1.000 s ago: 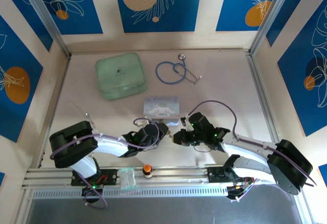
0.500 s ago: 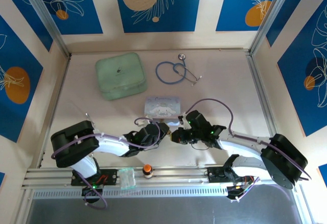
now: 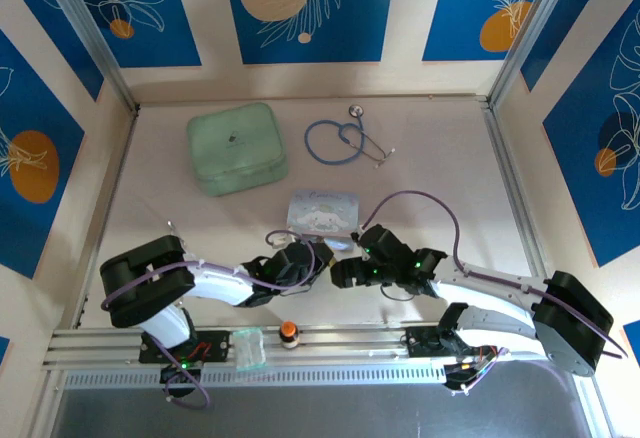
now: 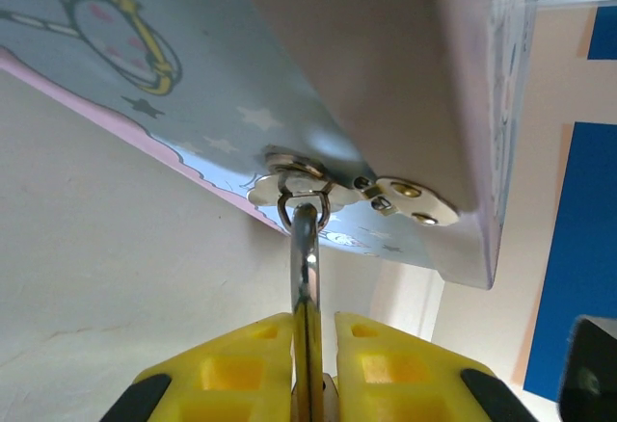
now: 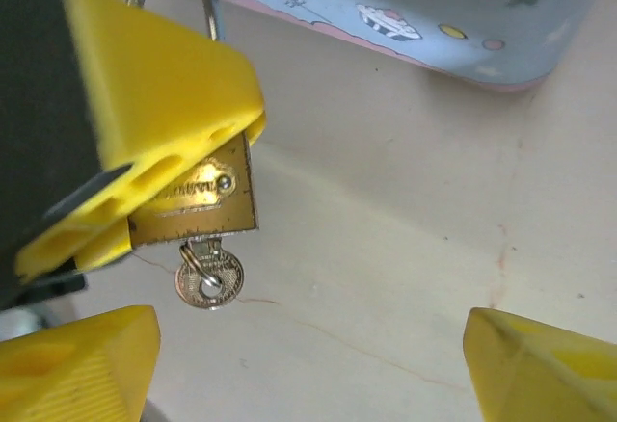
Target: Unlock the padlock with the key
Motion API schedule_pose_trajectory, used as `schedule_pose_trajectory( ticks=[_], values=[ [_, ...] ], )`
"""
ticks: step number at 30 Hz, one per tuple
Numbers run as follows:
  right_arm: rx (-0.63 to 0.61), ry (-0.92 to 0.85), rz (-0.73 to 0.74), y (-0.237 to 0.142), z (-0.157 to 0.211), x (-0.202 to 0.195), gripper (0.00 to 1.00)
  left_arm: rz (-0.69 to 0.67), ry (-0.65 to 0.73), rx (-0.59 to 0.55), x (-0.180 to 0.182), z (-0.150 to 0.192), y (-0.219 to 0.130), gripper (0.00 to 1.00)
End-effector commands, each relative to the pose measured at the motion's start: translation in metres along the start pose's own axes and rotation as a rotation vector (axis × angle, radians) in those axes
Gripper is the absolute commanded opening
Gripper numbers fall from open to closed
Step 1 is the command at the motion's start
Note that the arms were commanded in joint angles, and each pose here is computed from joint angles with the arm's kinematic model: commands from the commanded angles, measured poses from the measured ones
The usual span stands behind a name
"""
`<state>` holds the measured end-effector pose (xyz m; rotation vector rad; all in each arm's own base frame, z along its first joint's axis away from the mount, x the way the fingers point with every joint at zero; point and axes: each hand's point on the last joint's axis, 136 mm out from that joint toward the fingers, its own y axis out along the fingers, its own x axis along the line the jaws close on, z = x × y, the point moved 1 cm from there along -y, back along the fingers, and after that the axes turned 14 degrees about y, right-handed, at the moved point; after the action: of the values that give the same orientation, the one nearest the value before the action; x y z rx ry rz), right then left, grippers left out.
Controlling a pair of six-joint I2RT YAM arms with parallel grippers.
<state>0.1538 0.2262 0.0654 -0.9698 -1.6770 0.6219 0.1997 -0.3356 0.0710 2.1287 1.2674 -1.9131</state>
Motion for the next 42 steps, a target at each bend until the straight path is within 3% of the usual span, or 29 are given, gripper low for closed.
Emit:
schedule_pose_trajectory(
  ticks=[1, 10, 18, 24, 30, 36, 42],
  values=[
    [-0.099, -0.214, 0.096, -0.008, -0.015, 0.0, 0.66, 0.056, 0.014, 0.029, -0.019, 0.003, 0.002, 0.0],
    [-0.171, -0.39, 0.053, 0.001, -0.016, 0.027, 0.44, 0.07, -0.006, 0.037, -0.019, 0.005, 0.002, 0.0],
    [-0.23, -0.475, 0.064, 0.015, -0.017, 0.035, 0.41, 0.1, -0.039, 0.057, -0.024, 0.008, 0.001, 0.0],
    [-0.291, -0.485, 0.035, 0.016, -0.027, 0.047, 0.27, 0.125, -0.061, 0.069, -0.027, 0.01, 0.0, 0.0],
    [-0.189, -0.417, -0.08, 0.018, -0.019, 0.044, 0.17, 0.111, -0.063, 0.067, -0.018, 0.01, 0.0, 0.0],
    [-0.078, -0.26, -0.245, 0.01, -0.015, 0.035, 0.17, 0.111, -0.06, 0.067, -0.015, 0.011, -0.001, 0.0],
    [-0.006, -0.099, -0.2, 0.015, -0.02, 0.004, 0.21, 0.108, -0.057, 0.066, -0.013, 0.011, -0.003, 0.0]
  ],
)
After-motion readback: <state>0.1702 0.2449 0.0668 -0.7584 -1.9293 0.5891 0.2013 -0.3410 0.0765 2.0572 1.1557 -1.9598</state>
